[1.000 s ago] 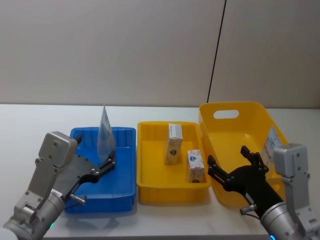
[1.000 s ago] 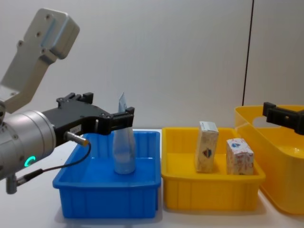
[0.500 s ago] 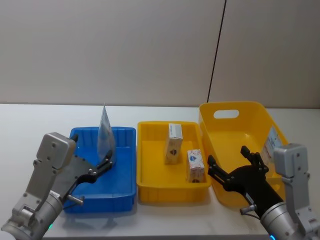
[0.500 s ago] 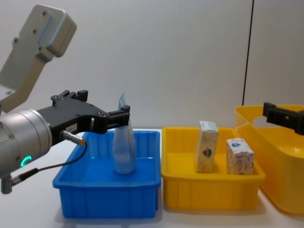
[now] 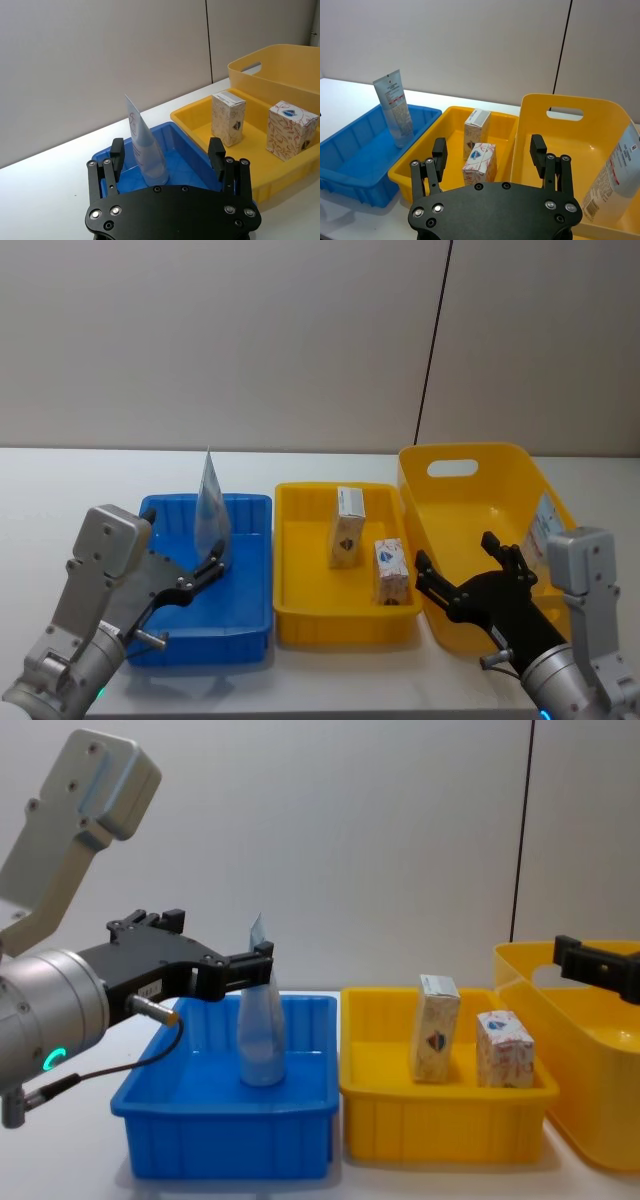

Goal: Bimanual collaborative sorting of washing and personal care products

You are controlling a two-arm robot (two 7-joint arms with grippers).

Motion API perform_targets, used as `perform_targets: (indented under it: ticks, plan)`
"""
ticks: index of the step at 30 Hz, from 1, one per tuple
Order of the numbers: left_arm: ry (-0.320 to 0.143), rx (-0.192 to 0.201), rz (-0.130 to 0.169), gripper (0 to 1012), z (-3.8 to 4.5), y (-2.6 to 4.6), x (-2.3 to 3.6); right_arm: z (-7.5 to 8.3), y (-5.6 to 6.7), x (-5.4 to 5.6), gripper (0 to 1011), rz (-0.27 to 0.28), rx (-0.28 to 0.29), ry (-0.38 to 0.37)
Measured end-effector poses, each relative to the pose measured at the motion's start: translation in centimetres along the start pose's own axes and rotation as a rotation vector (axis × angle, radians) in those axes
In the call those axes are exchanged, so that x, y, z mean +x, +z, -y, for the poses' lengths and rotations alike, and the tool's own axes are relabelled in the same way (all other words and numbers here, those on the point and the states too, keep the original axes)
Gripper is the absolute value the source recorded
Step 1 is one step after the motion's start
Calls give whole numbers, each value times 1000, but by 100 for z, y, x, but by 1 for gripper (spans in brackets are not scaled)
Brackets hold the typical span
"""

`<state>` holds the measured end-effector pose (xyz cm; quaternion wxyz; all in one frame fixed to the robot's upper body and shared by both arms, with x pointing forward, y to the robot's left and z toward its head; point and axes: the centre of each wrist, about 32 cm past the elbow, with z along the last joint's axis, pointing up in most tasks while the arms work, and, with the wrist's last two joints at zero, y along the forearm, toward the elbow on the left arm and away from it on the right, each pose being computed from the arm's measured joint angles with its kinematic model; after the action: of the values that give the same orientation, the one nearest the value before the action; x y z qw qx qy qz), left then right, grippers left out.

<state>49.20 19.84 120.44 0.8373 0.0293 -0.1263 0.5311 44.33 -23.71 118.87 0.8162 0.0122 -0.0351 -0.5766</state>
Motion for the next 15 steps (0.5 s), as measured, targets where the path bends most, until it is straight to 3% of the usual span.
perform_targets:
  ticks: [15]
  plan:
    - [0, -1, 0, 1001, 0, 0, 0, -23, 7, -59, 1005, -4, -42, 15]
